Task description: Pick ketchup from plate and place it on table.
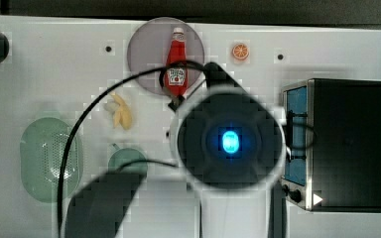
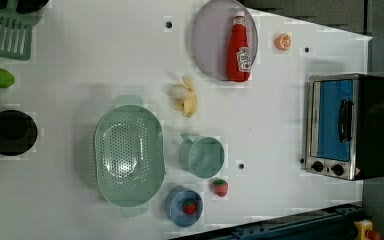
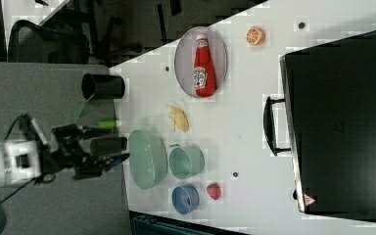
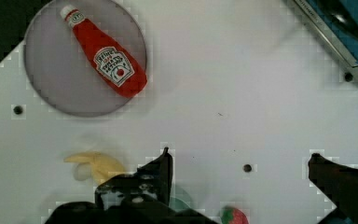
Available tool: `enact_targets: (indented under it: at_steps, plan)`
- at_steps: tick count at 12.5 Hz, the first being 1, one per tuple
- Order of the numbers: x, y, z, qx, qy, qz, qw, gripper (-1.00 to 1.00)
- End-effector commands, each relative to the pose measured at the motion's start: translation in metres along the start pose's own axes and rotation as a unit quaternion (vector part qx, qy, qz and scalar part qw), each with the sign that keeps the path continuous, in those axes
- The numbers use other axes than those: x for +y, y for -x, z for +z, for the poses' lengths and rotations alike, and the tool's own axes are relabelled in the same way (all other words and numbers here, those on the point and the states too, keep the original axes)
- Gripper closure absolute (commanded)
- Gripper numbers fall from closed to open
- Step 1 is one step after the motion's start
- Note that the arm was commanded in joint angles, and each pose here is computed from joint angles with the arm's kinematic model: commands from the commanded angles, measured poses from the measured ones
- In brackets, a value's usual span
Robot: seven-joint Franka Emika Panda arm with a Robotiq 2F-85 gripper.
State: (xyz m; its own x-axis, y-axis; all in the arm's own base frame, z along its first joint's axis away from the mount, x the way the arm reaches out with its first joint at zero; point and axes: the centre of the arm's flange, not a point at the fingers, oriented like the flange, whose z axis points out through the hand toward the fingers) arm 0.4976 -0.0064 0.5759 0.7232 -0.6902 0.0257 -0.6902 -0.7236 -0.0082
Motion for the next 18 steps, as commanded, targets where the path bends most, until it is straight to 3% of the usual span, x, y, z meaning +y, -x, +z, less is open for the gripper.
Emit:
enact_targets:
  at_steps: [1, 6, 9, 12, 15, 18]
  plan:
    - [-0.036, -0.016, 0.08, -0.033, 0.02, 0.007, 0.999, -1.0]
    - [-0.086, -0.033, 0.172, -0.028, -0.003, -0.028, 0.999, -1.0]
    - [-0.105, -0.04, 0.234, -0.032, -0.013, -0.1, 0.994, -1.0]
    - [-0.12, -0.051, 0.283, -0.03, -0.026, -0.209, 0.977, -1.0]
    - [-0.136, -0.066, 0.316, -0.033, -0.034, -0.315, 0.948, -1.0]
    - [-0.155, -0.08, 0.339, -0.032, -0.043, -0.367, 0.929, -1.0]
